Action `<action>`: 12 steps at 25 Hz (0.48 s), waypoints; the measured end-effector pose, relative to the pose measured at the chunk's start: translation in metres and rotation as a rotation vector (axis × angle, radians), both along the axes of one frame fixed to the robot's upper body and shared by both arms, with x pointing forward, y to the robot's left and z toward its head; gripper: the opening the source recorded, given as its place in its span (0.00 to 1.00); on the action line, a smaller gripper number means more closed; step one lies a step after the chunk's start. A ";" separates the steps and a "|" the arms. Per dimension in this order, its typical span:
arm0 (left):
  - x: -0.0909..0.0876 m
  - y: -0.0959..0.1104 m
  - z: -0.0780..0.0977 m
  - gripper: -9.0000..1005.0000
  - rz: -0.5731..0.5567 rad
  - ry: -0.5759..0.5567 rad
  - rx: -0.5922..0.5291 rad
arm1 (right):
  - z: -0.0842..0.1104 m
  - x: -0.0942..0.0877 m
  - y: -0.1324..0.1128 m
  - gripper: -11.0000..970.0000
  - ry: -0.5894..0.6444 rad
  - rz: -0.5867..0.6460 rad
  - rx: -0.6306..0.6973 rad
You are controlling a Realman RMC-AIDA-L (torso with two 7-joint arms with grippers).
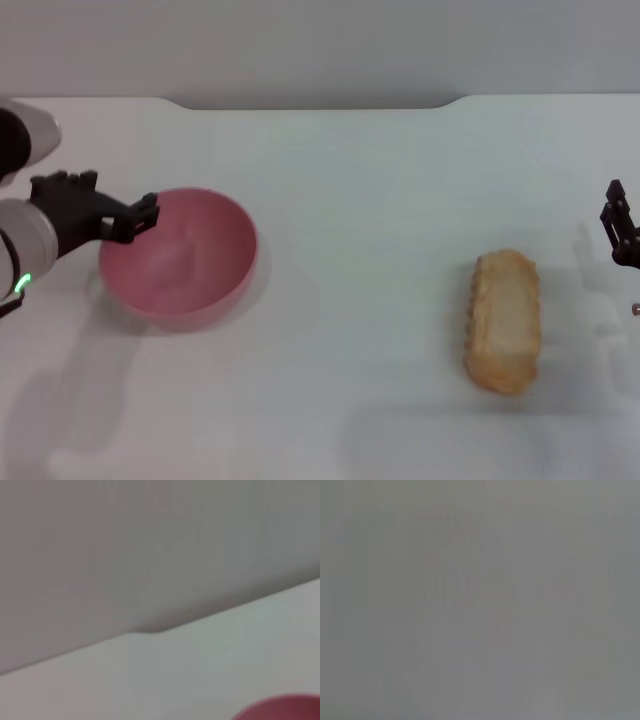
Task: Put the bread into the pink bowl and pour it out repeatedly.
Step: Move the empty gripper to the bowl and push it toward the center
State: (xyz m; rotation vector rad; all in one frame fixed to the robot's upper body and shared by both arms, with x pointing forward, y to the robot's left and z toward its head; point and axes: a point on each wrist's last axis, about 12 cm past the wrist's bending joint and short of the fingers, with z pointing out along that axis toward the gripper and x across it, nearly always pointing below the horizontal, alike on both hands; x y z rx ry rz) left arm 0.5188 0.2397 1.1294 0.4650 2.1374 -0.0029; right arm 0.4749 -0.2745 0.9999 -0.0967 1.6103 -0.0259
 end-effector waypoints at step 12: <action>-0.002 0.007 -0.024 0.67 0.025 0.057 0.005 | 0.001 0.001 0.002 0.62 0.001 0.008 -0.008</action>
